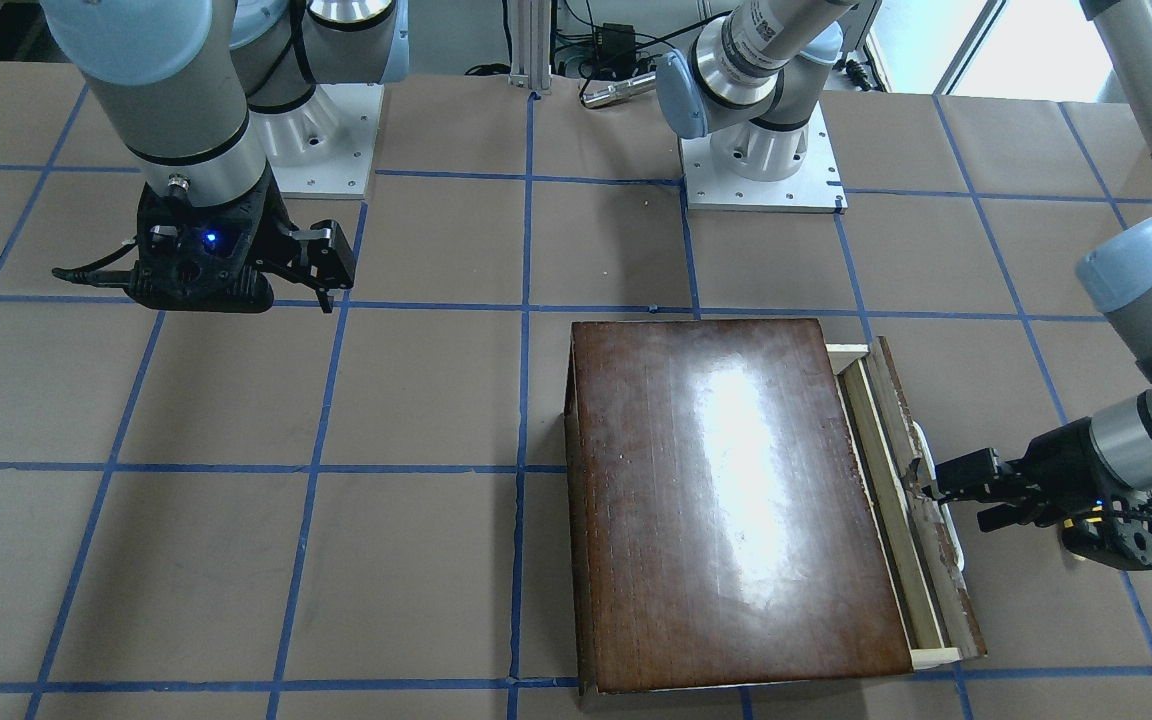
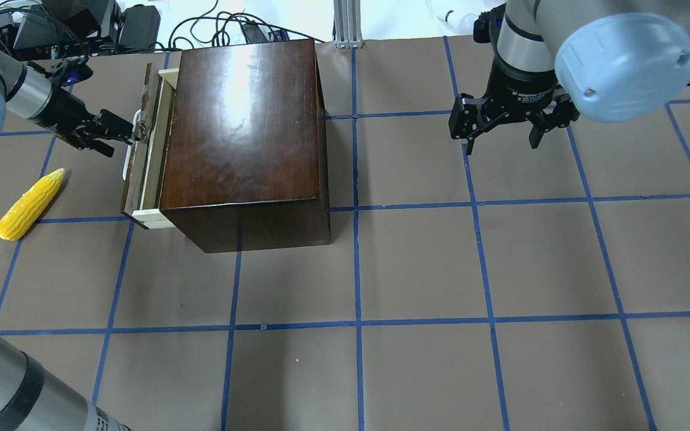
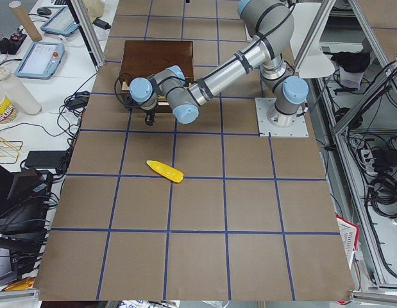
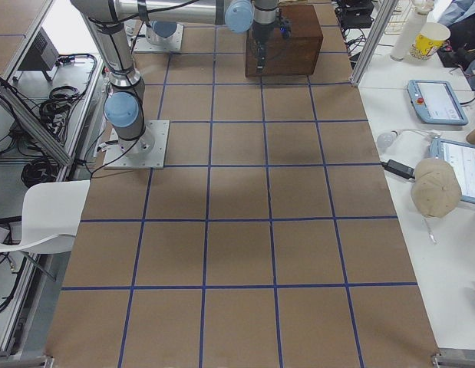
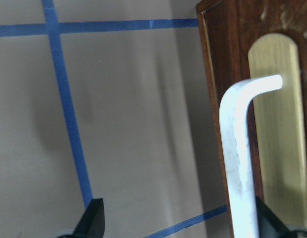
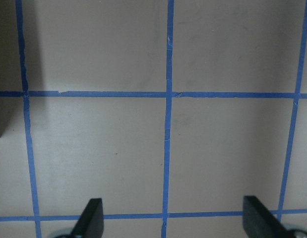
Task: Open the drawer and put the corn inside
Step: 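Grip the white handle with the left gripper and pull the drawer open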
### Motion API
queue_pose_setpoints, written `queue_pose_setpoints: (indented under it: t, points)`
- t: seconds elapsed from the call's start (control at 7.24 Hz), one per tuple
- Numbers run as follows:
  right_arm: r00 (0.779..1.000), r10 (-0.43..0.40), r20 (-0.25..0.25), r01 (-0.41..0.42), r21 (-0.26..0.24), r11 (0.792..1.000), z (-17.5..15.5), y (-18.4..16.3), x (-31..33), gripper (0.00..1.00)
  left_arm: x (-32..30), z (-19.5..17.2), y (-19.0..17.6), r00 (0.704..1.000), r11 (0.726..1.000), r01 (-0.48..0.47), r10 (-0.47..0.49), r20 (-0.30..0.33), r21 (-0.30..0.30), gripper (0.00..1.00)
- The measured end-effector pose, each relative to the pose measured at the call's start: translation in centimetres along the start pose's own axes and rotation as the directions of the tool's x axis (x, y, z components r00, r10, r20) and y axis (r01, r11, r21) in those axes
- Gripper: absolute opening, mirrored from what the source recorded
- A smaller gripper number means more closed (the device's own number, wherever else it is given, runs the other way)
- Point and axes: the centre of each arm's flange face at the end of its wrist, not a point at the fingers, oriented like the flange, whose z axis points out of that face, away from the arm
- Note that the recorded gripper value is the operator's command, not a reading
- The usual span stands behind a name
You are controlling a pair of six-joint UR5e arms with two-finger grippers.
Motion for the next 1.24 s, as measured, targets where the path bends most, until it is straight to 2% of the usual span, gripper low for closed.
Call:
queue_pose_setpoints:
  t: [1.24]
  points:
    - [1.0,0.0,0.0,0.0,0.0,1.0,0.0,0.0,0.0,1.0,-3.0,-3.2,0.5,0.992,0.995,-0.098,0.099,0.073,-0.022,1.0]
